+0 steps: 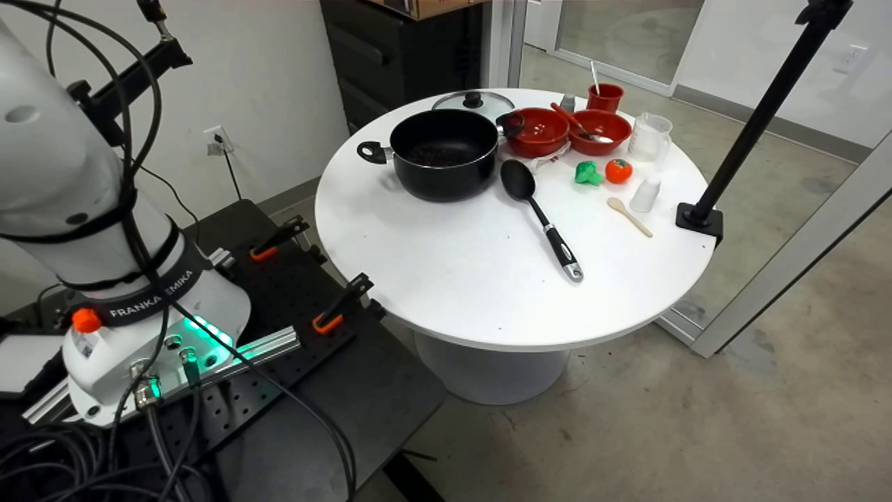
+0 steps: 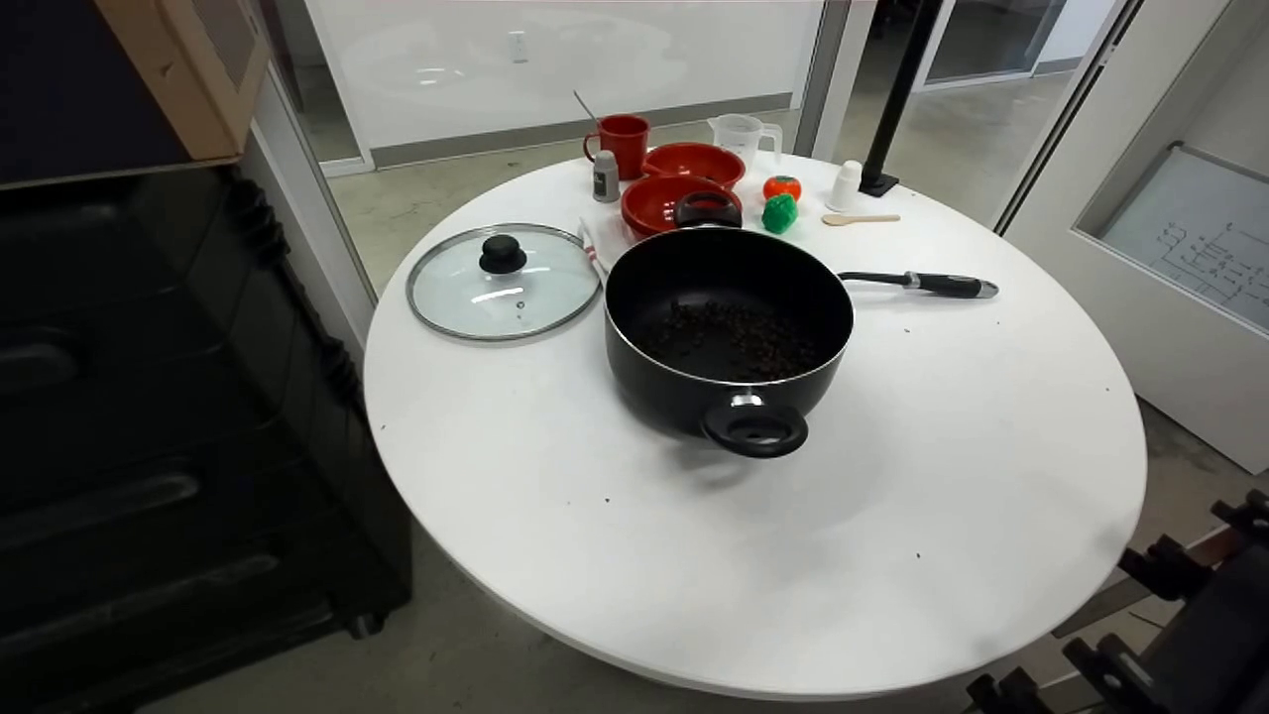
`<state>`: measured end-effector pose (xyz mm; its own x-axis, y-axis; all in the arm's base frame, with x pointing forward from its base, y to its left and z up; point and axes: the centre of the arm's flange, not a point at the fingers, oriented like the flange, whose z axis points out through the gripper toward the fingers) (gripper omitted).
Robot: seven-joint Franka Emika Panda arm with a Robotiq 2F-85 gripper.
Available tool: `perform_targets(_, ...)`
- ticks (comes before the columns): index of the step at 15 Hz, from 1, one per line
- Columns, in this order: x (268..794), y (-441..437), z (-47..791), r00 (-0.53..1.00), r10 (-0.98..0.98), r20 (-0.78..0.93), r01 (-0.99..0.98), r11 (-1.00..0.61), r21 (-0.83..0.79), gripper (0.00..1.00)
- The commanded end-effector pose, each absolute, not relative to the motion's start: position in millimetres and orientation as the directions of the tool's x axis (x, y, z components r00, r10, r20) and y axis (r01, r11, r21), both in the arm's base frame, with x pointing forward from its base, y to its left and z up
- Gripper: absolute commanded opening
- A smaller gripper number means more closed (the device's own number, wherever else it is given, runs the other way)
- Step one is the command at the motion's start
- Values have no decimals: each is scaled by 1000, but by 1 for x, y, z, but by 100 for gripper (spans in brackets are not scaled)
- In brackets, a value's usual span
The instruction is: Use the black ladle to stir the contents in the black pot
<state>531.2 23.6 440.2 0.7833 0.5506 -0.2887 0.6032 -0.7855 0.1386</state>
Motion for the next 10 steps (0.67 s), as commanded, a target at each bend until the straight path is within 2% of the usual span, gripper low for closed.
perform_targets(1,554,3,436,657,703,-273,748,-654,115,100)
perform_targets(5,586,-38,420,534,810,-243,839,-544,28,100)
perform_targets(10,609,-97,367,377,880,-287,906,-415,-83,100)
